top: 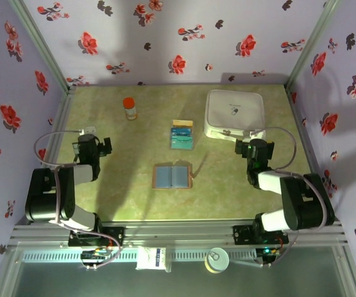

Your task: Take the credit cards out of the card holder

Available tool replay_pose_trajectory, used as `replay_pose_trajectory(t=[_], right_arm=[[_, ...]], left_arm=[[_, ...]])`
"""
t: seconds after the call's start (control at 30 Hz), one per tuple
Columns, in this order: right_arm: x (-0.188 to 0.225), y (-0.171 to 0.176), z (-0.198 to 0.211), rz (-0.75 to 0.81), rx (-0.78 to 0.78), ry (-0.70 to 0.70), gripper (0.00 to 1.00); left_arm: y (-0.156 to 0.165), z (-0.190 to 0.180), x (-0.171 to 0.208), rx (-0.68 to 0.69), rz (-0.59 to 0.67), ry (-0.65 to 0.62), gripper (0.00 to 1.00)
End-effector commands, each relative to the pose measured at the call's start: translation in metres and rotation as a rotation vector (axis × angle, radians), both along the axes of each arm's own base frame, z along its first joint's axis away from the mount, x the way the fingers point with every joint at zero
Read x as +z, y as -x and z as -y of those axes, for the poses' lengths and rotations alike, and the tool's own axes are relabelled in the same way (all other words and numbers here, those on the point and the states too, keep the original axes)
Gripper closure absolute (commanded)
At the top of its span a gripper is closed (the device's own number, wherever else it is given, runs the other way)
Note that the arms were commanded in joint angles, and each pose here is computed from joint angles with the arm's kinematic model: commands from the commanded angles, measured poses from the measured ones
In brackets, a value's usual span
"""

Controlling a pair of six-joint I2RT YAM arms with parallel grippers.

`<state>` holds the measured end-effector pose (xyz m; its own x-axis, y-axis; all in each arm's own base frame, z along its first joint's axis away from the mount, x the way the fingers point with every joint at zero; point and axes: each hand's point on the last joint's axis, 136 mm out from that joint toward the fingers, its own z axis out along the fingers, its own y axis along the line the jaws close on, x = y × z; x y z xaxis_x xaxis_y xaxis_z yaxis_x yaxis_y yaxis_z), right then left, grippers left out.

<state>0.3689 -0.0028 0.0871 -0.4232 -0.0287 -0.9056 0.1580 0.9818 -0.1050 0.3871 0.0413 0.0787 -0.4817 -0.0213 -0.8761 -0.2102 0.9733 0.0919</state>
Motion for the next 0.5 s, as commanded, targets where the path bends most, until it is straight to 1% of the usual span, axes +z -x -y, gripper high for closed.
replay_pose_trajectory(t=[0.0,0.07,0.1,0.2,0.27,0.33,0.4,0.47], right_arm=[[0.018,-0.020,-0.003,0.102,0.029,-0.036,0.01],[0.016,-0.022,-0.001,0.076,0.039,-0.062,0.01],[0.014,-0.023,0.000,0.079,0.042,-0.070,0.01],[0.003,-0.026,-0.001,0.064,0.087,-0.126,0.01],[0.004,-0.026,0.009,0.130,0.054,-0.161,0.01],[-0.001,-0.026,0.004,0.061,0.084,-0.162,0.01],[0.001,-0.027,0.009,0.097,0.060,-0.163,0.01],[-0.001,-0.027,0.009,0.068,0.059,-0.163,0.01]], left_arm=[[-0.015,0.019,0.021,-0.120,0.118,0.066,0.00],[-0.014,0.026,0.016,-0.159,0.131,0.072,0.00],[-0.012,0.027,0.015,-0.165,0.156,0.072,0.00],[-0.012,0.028,0.014,-0.168,0.145,0.075,0.00],[-0.012,0.027,0.014,-0.168,0.145,0.075,0.00],[-0.012,0.028,0.014,-0.167,0.147,0.074,0.00],[-0.012,0.028,0.014,-0.168,0.146,0.073,0.00],[-0.013,0.028,0.015,-0.167,0.148,0.073,0.00]])
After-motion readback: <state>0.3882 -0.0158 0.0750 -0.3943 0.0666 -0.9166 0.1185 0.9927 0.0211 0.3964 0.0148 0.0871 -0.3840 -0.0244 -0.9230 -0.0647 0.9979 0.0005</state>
